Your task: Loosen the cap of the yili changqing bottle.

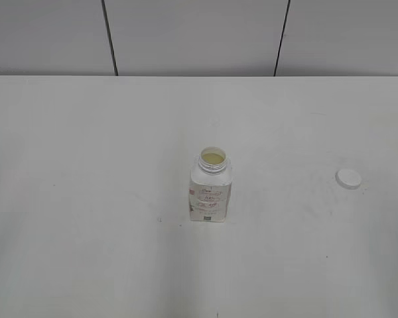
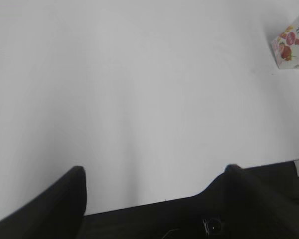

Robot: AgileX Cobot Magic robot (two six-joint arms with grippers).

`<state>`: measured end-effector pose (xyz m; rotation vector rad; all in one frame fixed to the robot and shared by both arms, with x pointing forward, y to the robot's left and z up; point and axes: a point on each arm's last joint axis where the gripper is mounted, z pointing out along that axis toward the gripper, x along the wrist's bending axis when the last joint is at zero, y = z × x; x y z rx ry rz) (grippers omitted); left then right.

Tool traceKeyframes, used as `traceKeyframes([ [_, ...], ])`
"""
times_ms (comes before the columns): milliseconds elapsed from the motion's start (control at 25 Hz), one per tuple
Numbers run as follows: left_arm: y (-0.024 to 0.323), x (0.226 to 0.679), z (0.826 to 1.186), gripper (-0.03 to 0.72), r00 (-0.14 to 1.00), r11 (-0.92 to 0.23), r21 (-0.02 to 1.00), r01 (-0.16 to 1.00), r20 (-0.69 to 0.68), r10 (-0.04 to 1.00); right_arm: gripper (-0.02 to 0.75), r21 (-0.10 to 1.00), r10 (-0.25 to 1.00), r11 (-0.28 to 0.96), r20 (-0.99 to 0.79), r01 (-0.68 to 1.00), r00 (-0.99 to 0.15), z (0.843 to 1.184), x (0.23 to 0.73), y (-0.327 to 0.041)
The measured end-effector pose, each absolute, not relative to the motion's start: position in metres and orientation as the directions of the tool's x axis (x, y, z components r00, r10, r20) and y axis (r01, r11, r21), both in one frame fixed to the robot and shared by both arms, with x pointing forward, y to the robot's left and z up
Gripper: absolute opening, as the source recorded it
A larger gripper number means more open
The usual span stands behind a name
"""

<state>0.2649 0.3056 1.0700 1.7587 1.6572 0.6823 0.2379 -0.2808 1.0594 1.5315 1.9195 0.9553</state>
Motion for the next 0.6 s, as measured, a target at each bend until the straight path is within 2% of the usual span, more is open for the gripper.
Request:
traceKeyframes([
  [280, 0.317, 0.228, 1.062, 0.512, 0.099, 0.024, 0.867, 0.497, -0.084, 0.991, 0.577, 0.851, 0.966, 0.146, -0.013, 0.505, -0.258, 1.057, 0.217, -0.281],
  [600, 0.309, 0.232, 1.058, 0.510, 0.188, -0.010, 0.898, 0.440, -0.081, 0.979, 0.577, 0.866, 0.968, 0.151, -0.032, 0.476, -0.249, 1.056, 0.221, -0.282],
])
